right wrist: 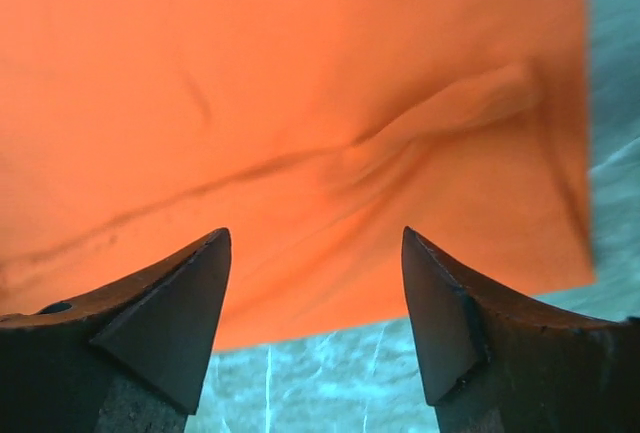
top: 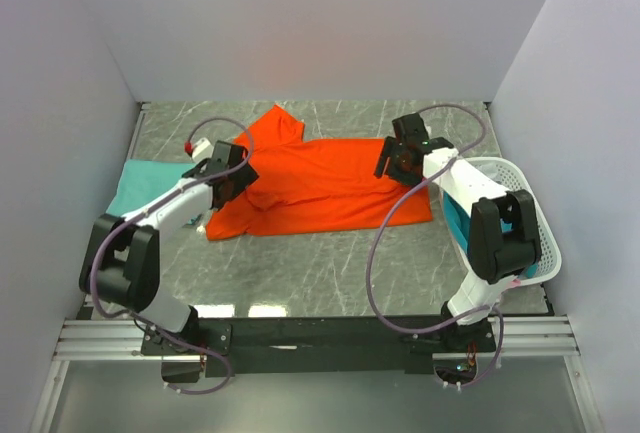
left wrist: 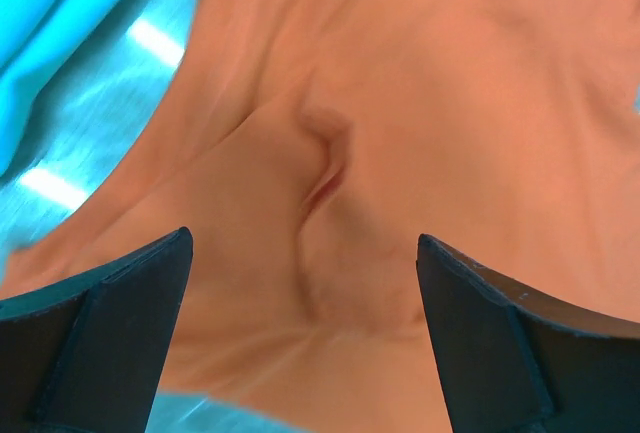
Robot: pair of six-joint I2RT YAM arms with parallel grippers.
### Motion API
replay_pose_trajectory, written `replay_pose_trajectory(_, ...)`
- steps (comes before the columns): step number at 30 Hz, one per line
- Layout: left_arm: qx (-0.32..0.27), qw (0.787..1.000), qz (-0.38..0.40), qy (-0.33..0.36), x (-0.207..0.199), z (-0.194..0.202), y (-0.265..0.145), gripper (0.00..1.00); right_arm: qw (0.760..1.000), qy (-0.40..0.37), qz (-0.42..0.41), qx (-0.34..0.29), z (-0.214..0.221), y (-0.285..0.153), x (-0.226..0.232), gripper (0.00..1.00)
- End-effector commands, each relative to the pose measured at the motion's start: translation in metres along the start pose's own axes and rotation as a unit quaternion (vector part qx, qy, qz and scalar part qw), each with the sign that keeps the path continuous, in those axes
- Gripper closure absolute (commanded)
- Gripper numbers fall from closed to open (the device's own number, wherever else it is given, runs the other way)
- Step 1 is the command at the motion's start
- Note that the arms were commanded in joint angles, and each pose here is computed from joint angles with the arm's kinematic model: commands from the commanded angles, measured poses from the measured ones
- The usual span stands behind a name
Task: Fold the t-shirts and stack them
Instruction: Fold the tshirt
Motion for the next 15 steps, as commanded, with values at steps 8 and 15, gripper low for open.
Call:
replay_pose_trajectory(8,0.043,0.995,0.091,-0.013,-0.002,0.027,-0.004,0.00,0.999,-0.030,-0.031,0.033,0.030,0.012,0.016,0.19)
replay_pose_trajectory(15,0.060,0.991,0.119,-0.010,-0.014,0.030,0.002,0.00,0.999,-0.026,-0.025,0.030,0.018,0.032,0.019,0.19)
Point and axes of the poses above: each gripper's point midway between its finger pads, its own y axis out along the fingers, its own x axis along the line the jaws close on, z = x × y, the point moved 7 cm from there along -y, back along the fingers, and after that the axes turned 11 degrees about y, right-handed, at the moved point
